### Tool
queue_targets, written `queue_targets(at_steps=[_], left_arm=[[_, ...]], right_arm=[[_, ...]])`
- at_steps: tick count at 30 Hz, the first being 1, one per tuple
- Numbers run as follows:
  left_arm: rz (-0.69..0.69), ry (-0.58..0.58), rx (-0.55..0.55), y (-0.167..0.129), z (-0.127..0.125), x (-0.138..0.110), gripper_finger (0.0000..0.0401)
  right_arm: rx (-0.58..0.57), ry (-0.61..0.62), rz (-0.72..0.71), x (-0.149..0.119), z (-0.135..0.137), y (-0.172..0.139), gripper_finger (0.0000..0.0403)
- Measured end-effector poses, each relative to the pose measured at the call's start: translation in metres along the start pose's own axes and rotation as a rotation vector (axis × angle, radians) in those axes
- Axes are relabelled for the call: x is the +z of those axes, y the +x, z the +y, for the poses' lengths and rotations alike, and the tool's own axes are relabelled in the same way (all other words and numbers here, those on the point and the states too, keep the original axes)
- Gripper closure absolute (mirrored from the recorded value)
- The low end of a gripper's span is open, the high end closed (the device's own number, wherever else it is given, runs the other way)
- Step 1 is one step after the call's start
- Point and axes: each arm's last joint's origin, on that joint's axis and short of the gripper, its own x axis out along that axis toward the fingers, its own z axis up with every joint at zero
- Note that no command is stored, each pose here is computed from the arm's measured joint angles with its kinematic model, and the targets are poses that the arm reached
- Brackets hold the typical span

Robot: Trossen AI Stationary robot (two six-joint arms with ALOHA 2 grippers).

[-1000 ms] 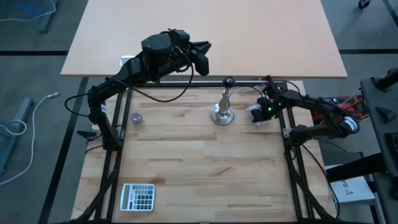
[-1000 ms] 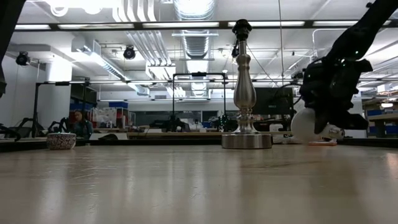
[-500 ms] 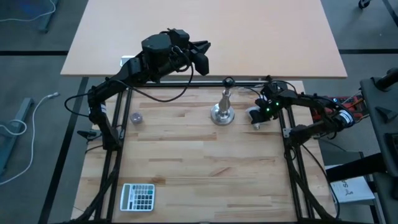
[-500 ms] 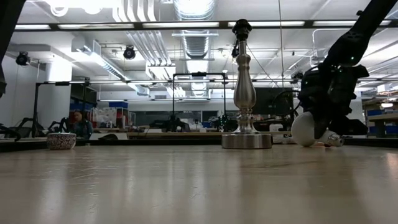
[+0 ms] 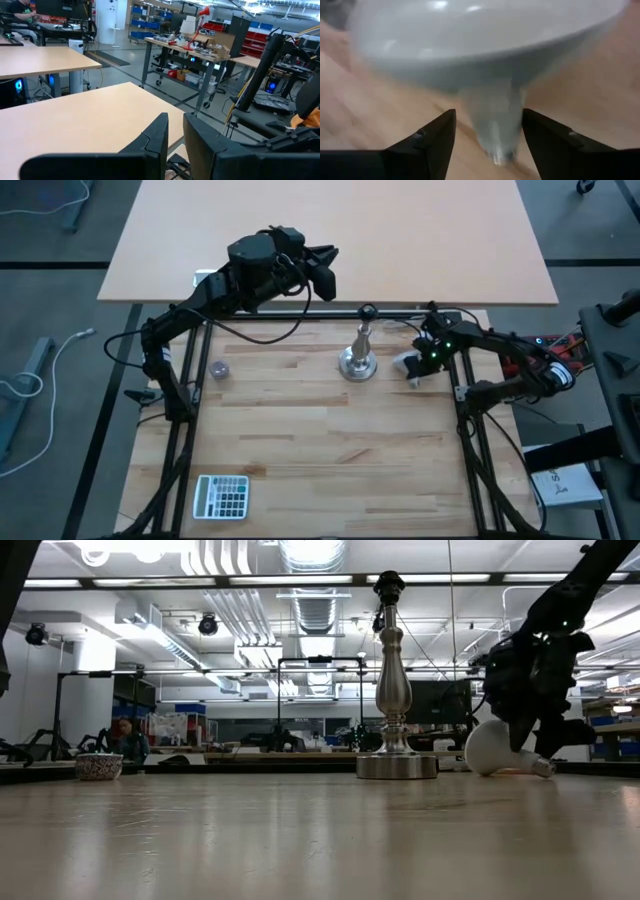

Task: Screw lightbulb
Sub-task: Remove the lightbulb from the lamp, then return to Home Position

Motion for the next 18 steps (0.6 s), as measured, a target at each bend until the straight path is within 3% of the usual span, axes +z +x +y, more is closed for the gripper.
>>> queue_targets(at_steps=[12,18], left_arm=[[-0.001,0.008,0.003,0.0,0.001,0.0,0.0351],[0.005,0.041,0.003,0.0,0.001,0.0,0.0351]], right_arm=[[0.017,-0.084,-0.048,0.0,0.027,-0.044,0.016],[0.044,-0.247,-0.213,0.0,0.054,-0.088,0.0157]])
